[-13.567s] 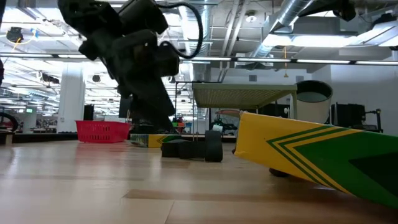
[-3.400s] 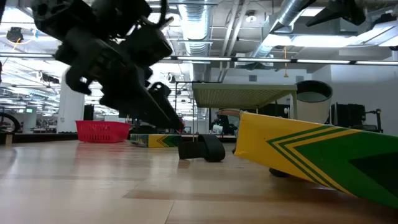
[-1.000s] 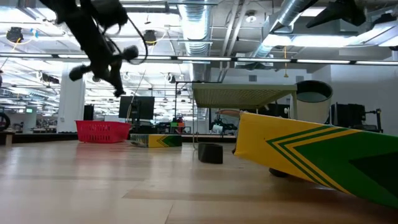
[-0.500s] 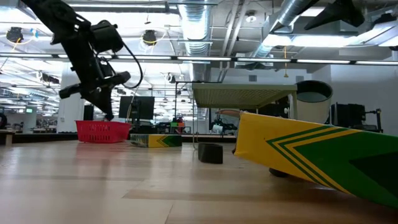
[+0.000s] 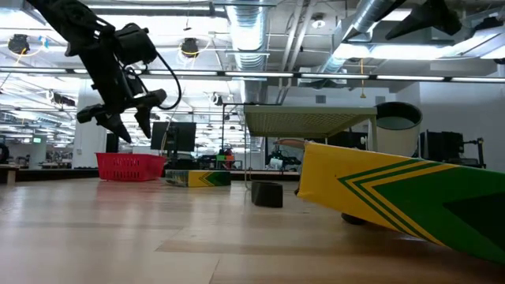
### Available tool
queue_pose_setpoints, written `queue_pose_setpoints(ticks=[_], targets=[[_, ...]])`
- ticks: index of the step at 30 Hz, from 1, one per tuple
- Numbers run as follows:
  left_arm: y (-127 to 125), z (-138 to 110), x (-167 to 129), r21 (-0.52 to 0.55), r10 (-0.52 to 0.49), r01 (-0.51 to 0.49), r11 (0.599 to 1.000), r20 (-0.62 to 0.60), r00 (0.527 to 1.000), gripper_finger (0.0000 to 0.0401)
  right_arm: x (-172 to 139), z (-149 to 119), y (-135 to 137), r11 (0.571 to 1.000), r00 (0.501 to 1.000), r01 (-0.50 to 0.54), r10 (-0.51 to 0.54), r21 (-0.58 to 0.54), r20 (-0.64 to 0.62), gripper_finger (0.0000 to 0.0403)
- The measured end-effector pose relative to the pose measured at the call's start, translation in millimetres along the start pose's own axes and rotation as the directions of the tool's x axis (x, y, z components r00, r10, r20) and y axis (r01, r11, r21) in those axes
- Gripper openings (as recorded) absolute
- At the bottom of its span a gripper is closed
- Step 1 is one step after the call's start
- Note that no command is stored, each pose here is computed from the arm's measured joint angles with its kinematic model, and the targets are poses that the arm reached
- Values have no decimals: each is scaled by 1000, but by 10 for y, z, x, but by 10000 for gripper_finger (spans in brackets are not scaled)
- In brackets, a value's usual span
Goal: Pick & Place Office Desk Supplies
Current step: Put the black rubber band into the red bin
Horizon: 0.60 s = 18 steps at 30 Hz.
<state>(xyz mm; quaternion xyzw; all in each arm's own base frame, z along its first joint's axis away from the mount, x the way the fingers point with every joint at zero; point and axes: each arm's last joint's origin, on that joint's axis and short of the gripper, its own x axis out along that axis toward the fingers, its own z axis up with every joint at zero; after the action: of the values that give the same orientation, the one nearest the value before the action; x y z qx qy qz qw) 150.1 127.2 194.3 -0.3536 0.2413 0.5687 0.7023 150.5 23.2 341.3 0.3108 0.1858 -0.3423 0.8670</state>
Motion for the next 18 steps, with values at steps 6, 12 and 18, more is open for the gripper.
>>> queue_pose_setpoints(ticks=[6,12,18], targets=[[-191,-17,-46,115,-333,351,929,-150,931,229,0,-2,-3,1000,1000,3,-3,-3,0,202],[-595,-217,-325,203,-721,811,548,-376,582,202,-1,7,-8,1000,999,20,-20,-7,30,202],[-866,-720,-772,265,-743,958,113,-618,259,195,-1,9,-9,1000,999,24,-24,-18,38,202]])
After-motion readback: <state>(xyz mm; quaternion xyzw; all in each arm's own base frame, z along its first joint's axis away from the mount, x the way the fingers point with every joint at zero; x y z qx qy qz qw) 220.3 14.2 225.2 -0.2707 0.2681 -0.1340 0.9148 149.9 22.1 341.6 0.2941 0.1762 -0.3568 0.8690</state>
